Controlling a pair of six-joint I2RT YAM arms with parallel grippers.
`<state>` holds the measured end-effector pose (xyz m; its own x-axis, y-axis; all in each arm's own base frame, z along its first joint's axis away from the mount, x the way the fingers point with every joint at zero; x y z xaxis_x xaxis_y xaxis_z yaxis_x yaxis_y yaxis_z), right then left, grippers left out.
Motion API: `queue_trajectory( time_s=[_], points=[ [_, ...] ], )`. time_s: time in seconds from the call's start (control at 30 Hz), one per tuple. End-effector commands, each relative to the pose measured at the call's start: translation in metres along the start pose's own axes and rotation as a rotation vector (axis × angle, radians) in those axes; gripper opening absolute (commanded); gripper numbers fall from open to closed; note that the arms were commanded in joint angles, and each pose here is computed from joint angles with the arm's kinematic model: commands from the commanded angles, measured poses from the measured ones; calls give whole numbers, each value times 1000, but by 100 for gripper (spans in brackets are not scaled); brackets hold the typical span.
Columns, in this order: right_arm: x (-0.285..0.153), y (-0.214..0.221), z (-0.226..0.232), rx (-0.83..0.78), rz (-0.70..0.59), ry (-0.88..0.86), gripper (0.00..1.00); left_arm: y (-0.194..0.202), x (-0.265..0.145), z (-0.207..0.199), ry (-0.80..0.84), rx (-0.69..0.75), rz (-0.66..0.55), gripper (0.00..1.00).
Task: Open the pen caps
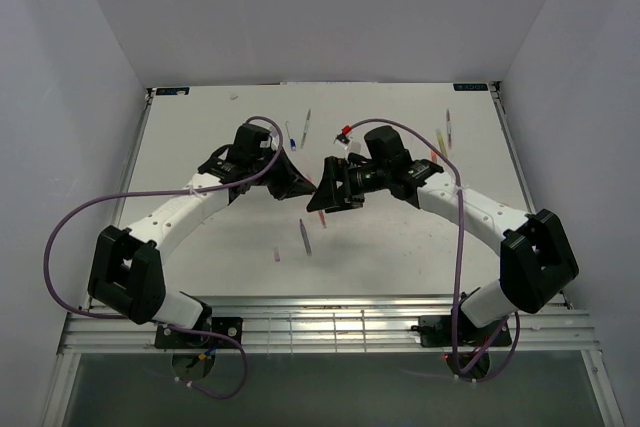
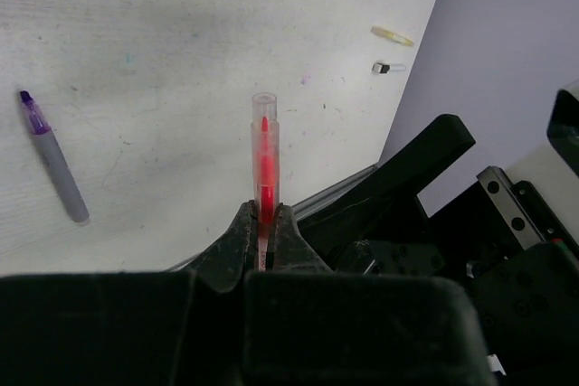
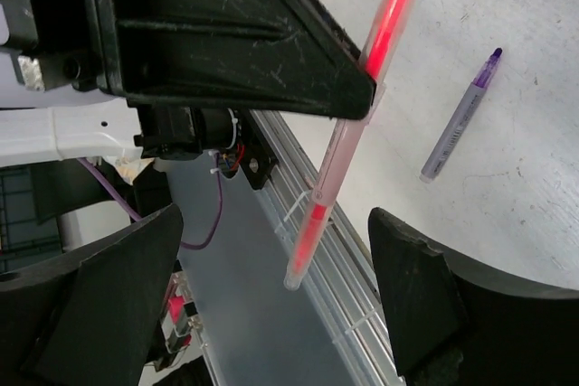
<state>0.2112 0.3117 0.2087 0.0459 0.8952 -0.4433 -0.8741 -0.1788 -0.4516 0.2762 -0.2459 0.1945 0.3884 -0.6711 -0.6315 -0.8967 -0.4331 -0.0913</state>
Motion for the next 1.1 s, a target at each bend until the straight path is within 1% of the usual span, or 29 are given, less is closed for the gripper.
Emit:
queue_trajectory(
  time_s=[0.0, 0.17, 0.2, 0.23, 0.3, 0.37, 0.4, 0.47, 0.57, 0.6, 0.67, 0.7, 0.73, 0.8, 0.83, 0.93, 1.0, 1.07],
  points=[
    [3, -8, 2, 8, -29, -47, 88, 8, -7, -19, 78, 20, -3, 0],
    [3, -7, -8, 15, -48, -25, 77, 14, -8, -25, 92, 26, 7, 0],
    [2, -8, -8, 15, -54, -26, 70, 15, -9, -26, 96, 26, 11, 0],
    [2, -8, -10, 18, -57, -25, 67, 16, -9, -25, 97, 26, 14, 0],
    [2, -6, -12, 26, -49, -26, 63, 17, -9, -26, 101, 24, 15, 0],
    [2, -6, -15, 29, -50, -26, 61, 17, -9, -27, 106, 25, 23, 0],
    [2, -5, -15, 28, -46, -29, 57, 18, -9, -28, 109, 31, 26, 0],
    [2, -4, -15, 30, -40, -40, 53, 18, -9, -30, 118, 35, 34, 0],
    [4, -1, -14, 43, -34, -60, 36, 17, -8, -33, 131, 42, 34, 0],
    [3, -1, -14, 45, -35, -61, 26, 17, -8, -34, 134, 46, 36, 0],
    [4, 0, -15, 56, -30, -62, 15, 16, -9, -36, 142, 58, 38, 0],
    [4, 1, -15, 60, -27, -62, 8, 16, -9, -37, 145, 61, 38, 11],
    [5, 0, -15, 59, -26, -63, 8, 16, -9, -36, 144, 66, 36, 22],
    [4, 0, -16, 63, -35, -56, 8, 16, -13, -37, 144, 80, 22, 39],
    [3, 0, -17, 68, -41, -49, 8, 15, -15, -36, 133, 95, 10, 50],
    [-3, 1, -31, 116, -67, -8, 8, 6, -27, -36, 82, 134, -70, 62],
    [-7, 0, -38, 135, -82, 21, 8, 2, -32, -32, 38, 158, -105, 63],
    [-10, -1, -45, 162, -91, 57, 8, 2, -36, -34, 38, 175, -112, 63]
  ],
)
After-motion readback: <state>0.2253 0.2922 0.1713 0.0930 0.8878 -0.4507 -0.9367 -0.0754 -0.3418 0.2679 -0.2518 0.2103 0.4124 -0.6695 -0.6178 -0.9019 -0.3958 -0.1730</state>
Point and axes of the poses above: each gripper's point midway between its finger pads, its own x axis out along the fingers, its own z axis along the line the jaws close on, y = z × x, the point moved 3 cm from there along -x, back along the fingers, and after that the axes turned 3 degrees about -x, right-handed, at the moved point
